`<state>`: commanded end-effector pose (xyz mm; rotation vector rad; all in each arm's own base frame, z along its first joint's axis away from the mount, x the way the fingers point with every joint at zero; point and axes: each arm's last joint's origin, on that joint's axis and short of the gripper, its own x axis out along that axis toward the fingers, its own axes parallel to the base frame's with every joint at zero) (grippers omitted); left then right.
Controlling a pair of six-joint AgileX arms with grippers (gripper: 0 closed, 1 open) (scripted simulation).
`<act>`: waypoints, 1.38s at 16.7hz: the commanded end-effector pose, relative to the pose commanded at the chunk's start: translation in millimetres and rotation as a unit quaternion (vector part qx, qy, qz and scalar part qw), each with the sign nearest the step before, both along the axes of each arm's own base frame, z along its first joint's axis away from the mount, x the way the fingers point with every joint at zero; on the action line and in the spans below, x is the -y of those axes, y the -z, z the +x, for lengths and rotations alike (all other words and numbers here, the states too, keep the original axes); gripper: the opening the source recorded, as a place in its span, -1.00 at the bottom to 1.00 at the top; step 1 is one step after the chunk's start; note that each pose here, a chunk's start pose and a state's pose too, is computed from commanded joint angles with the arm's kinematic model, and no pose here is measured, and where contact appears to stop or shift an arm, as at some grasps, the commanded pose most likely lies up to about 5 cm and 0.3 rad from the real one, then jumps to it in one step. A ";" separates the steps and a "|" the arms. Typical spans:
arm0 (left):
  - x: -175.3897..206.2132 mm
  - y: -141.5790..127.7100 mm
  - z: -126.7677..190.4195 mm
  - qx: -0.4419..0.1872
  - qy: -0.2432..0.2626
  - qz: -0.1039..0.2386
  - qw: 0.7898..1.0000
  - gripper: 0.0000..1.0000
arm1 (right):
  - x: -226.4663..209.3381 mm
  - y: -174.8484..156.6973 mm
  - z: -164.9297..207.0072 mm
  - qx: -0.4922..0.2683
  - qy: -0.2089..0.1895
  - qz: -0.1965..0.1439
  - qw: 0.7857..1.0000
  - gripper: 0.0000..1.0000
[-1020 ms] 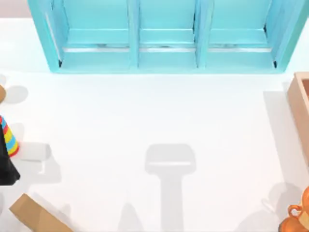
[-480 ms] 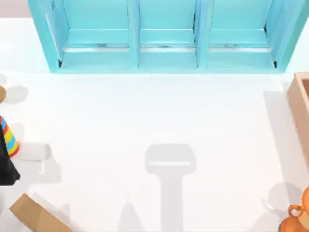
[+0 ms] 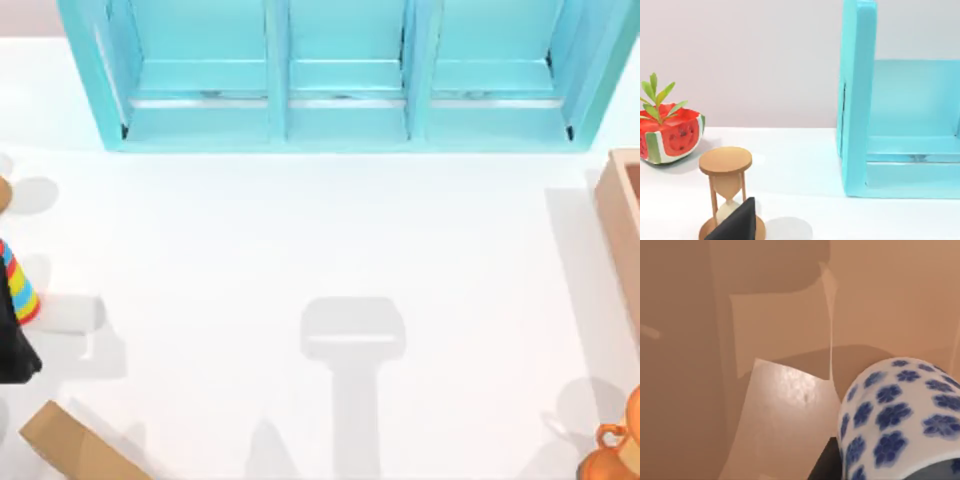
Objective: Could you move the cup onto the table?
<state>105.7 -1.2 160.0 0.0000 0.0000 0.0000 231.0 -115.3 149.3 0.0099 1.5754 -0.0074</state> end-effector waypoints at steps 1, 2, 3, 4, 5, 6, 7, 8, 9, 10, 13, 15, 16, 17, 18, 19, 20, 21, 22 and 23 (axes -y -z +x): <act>0.0 0.0 0.0 0.000 0.000 0.000 1.000 1.00 | 0.0 0.0 0.0 0.000 0.000 0.000 1.000 -0.51; 0.0 0.0 0.0 0.000 0.000 0.000 1.000 1.00 | 0.0 0.0 0.0 0.000 0.000 0.000 1.000 -0.66; 0.0 0.0 0.0 0.000 0.000 0.000 1.000 1.00 | 0.0 0.0 0.0 0.000 0.000 0.000 1.000 -0.81; 0.0 0.0 0.0 0.000 0.000 0.000 1.000 1.00 | 0.0 0.0 0.0 0.000 0.000 0.000 1.000 -0.96; 0.0 0.0 0.0 0.000 0.000 0.000 1.000 1.00 | 0.0 0.0 0.0 0.000 0.000 0.000 1.000 -1.00; 0.0 0.0 0.0 0.000 0.000 0.000 1.000 1.00 | 0.0 0.0 0.0 0.000 0.000 0.000 1.000 -1.00; 0.0 0.0 0.0 0.000 0.000 0.000 1.000 1.00 | 0.0 0.0 0.0 0.000 0.000 0.000 1.000 -1.00; 0.0 0.0 0.0 0.000 0.000 0.000 1.000 1.00 | 0.0 0.0 0.0 0.000 0.000 0.000 1.000 -1.00; 0.0 0.0 0.0 0.000 0.000 0.000 1.000 1.00 | 0.0 0.0 0.0 0.000 0.000 0.000 1.000 -1.00; 0.0 0.0 0.0 0.000 0.000 0.000 1.000 1.00 | 0.0 0.0 0.0 0.000 0.000 0.000 1.000 -1.00; 0.0 0.0 0.0 0.000 0.000 0.000 1.000 1.00 | 0.1 -0.6 0.0 0.001 0.001 -0.001 1.000 -1.00; 0.0 0.0 0.0 0.000 0.000 0.000 1.000 1.00 | -3.3 -4.9 2.4 0.002 0.001 -0.001 1.000 -1.00; 0.0 0.0 0.0 0.000 0.000 0.000 1.000 1.00 | -8.7 -10.8 5.4 0.003 0.001 -0.002 1.000 -1.00; 0.0 0.0 0.0 0.000 0.000 0.000 1.000 1.00 | -16.7 -19.1 8.7 0.003 0.000 -0.002 1.000 -1.00; 0.0 0.0 0.0 0.000 0.000 0.000 1.000 1.00 | -26.9 -29.2 11.4 0.002 -0.001 -0.001 1.000 -1.00; 0.0 0.0 0.0 0.000 0.000 0.000 1.000 1.00 | -39.2 -40.6 12.8 -0.001 -0.002 0.000 1.000 -1.00; 0.0 0.0 0.0 0.000 0.000 0.000 1.000 1.00 | -52.9 -52.7 12.6 -0.007 -0.001 0.002 1.000 -1.00; 0.0 0.0 0.0 0.000 0.000 0.000 1.000 1.00 | -66.6 -64.8 11.3 -0.010 0.000 0.002 1.000 -1.00; 0.0 0.0 0.0 0.000 0.000 0.000 1.000 1.00 | -78.7 -76.1 9.1 -0.010 0.000 0.001 1.000 -1.00; 0.0 0.0 0.0 0.000 0.000 0.000 1.000 1.00 | -88.1 -86.1 6.5 -0.007 0.000 0.000 1.000 -1.00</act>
